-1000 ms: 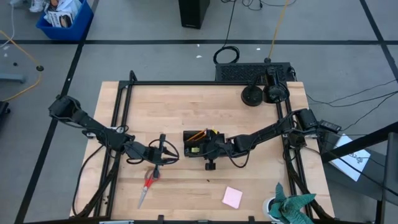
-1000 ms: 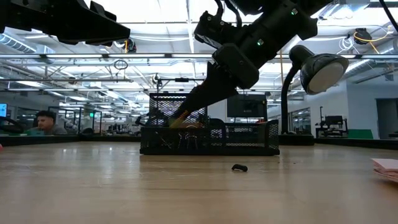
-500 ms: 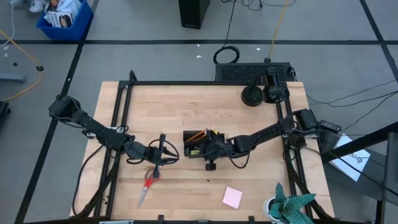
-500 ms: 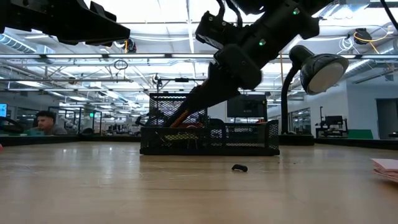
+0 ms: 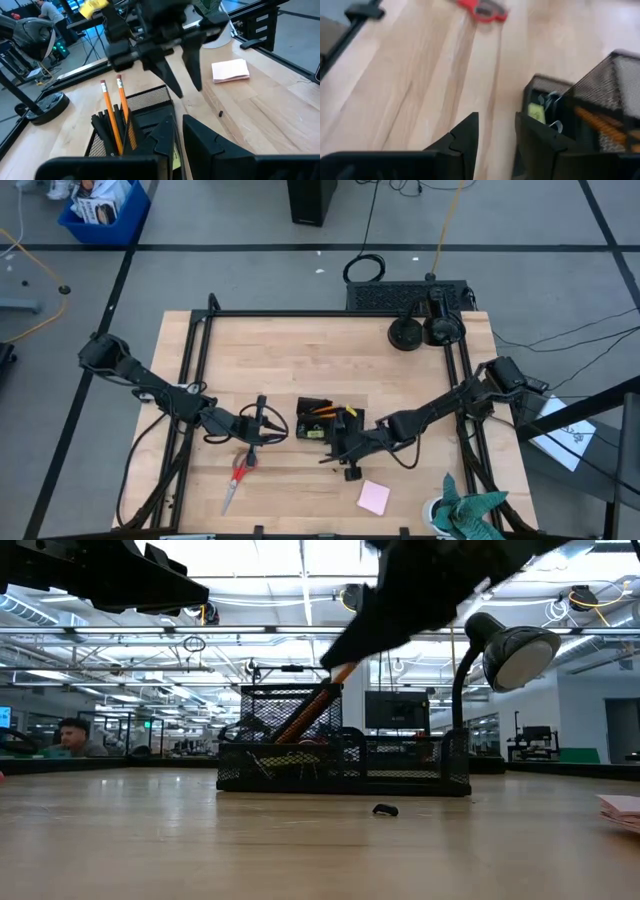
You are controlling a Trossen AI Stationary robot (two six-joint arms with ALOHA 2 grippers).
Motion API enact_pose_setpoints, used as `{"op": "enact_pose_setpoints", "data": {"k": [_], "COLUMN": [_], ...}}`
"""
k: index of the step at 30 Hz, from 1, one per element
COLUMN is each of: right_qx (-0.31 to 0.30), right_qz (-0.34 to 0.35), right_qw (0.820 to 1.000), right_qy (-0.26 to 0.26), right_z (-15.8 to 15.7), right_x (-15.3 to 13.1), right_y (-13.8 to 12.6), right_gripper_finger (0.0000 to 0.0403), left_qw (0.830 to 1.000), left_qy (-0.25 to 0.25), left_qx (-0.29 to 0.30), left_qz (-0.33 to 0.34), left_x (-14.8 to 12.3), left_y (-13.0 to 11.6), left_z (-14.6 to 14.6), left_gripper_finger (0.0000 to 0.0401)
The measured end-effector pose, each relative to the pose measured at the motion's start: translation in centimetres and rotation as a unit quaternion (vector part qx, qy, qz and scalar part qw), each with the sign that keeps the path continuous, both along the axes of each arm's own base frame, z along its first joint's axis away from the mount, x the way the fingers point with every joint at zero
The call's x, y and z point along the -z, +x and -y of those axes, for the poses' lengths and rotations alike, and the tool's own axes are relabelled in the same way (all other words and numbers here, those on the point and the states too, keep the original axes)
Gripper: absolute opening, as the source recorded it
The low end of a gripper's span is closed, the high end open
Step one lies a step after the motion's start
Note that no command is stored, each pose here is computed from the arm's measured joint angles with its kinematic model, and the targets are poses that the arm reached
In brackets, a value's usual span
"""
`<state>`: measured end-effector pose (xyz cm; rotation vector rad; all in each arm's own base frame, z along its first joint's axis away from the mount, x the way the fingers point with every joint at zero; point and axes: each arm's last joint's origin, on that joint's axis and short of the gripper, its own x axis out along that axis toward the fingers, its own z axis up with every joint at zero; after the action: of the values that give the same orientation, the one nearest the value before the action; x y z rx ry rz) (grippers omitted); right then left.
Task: Pick and place office supplies into organizer
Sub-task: Put the top sticky notes into the right section of the desk organizer
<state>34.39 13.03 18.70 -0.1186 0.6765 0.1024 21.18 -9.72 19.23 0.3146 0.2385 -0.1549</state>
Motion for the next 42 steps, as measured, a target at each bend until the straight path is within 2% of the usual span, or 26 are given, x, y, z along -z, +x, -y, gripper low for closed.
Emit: {"op": "enact_pose_setpoints", "data": {"k": [7,14,17,20,24,27,31,36,39,42], "right_qx": [0.009,0.007,-0.040,-0.084,-0.101,-0.095,-0.115,-0.130,-0.115,-0.082], "right_qz": [0.012,0.023,0.006,-0.023,-0.063,-0.107,-0.132,-0.142,-0.138,-0.138], "right_qw": [1.000,1.000,0.999,0.994,0.985,0.979,0.977,0.975,0.979,0.985], "right_qy": [-0.025,-0.020,0.010,0.070,0.129,0.147,0.125,0.107,0.097,0.061], "right_z": [0.4,0.5,-0.5,-2.3,-5.5,-7.3,-8.4,-8.5,-8.1,-7.6], "right_x": [-0.5,-1.3,-1.9,-2.2,-1.7,-1.3,-1.1,-1.0,-0.9,-0.7], "right_y": [0.0,-0.2,-1.0,-2.2,-4.0,-5.6,-7.1,-7.5,-7.3,-7.3], "right_gripper_finger": [0.0118,0.0118,0.0118,0.0118,0.0119,0.0119,0.0119,0.0118,0.0118,0.0115], "left_qw": [1.000,1.000,1.000,1.000,1.000,1.000,1.000,1.000,1.000,1.000], "left_qy": [0.000,-0.001,0.003,0.005,0.005,0.005,0.003,-0.001,0.001,0.002], "left_qx": [0.000,0.000,0.000,0.000,0.000,-0.001,0.000,-0.001,-0.001,-0.001], "left_qz": [0.000,-0.001,-0.009,-0.013,-0.012,-0.012,-0.009,-0.008,-0.011,-0.013], "left_x": [0.0,0.0,0.2,0.3,0.2,0.2,0.2,0.1,0.2,0.3], "left_y": [0.0,0.0,0.0,-0.1,-0.1,-0.1,0.0,0.0,-0.1,-0.1], "left_z": [0.0,0.0,0.0,0.0,0.0,0.0,0.0,0.0,0.0,0.0], "left_gripper_finger": [0.0047,0.0047,0.0047,0.0047,0.0047,0.0047,0.0047,0.0047,0.0047,0.0047]}}
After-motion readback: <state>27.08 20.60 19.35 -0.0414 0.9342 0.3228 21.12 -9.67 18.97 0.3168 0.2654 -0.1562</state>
